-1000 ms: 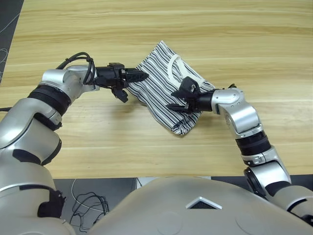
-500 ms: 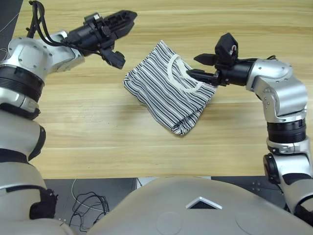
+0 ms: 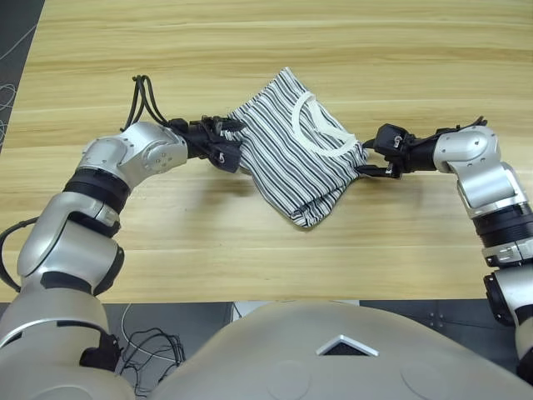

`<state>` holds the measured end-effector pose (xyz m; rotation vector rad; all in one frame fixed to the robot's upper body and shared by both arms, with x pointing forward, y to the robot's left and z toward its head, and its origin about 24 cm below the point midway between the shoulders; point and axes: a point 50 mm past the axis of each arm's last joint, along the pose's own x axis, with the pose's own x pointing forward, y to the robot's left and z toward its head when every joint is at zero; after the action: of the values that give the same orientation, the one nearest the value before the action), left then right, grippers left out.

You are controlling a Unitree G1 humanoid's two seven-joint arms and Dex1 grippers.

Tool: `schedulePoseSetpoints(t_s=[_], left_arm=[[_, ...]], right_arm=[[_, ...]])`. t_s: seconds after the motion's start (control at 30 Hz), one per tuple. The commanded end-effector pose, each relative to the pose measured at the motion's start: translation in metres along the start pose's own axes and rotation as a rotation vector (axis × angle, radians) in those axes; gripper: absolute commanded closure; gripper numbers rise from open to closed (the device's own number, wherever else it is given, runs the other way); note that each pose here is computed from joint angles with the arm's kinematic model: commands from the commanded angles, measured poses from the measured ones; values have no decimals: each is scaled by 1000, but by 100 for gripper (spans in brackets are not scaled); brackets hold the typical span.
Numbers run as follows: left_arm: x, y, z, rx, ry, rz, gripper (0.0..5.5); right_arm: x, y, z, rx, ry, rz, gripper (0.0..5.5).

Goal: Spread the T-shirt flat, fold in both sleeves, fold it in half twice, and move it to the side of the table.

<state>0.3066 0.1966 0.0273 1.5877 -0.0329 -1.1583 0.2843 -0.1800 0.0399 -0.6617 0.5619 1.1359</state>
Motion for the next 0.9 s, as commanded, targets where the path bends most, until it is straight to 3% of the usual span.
schedulePoseSetpoints(t_s=[0.03,0.13,0.3,0.4,0.67,0.77,0.9], left_arm=[[10,-27,4,116,6,-112,339],[13,-17,0,310,13,-41,339],[15,5,-6,761,-27,169,339],[15,9,-7,862,-63,229,339],[6,16,-13,857,-69,329,339],[-14,38,-17,695,-37,425,339],[-63,70,-14,468,-37,515,339]], right_arm=[[14,20,-16,1,87,121,296],[14,36,-17,9,88,212,296],[16,67,4,193,-30,420,296],[16,73,12,259,-63,456,296],[9,60,21,234,-85,369,296],[-17,46,44,148,-157,323,296],[-61,37,61,132,-226,357,296]])
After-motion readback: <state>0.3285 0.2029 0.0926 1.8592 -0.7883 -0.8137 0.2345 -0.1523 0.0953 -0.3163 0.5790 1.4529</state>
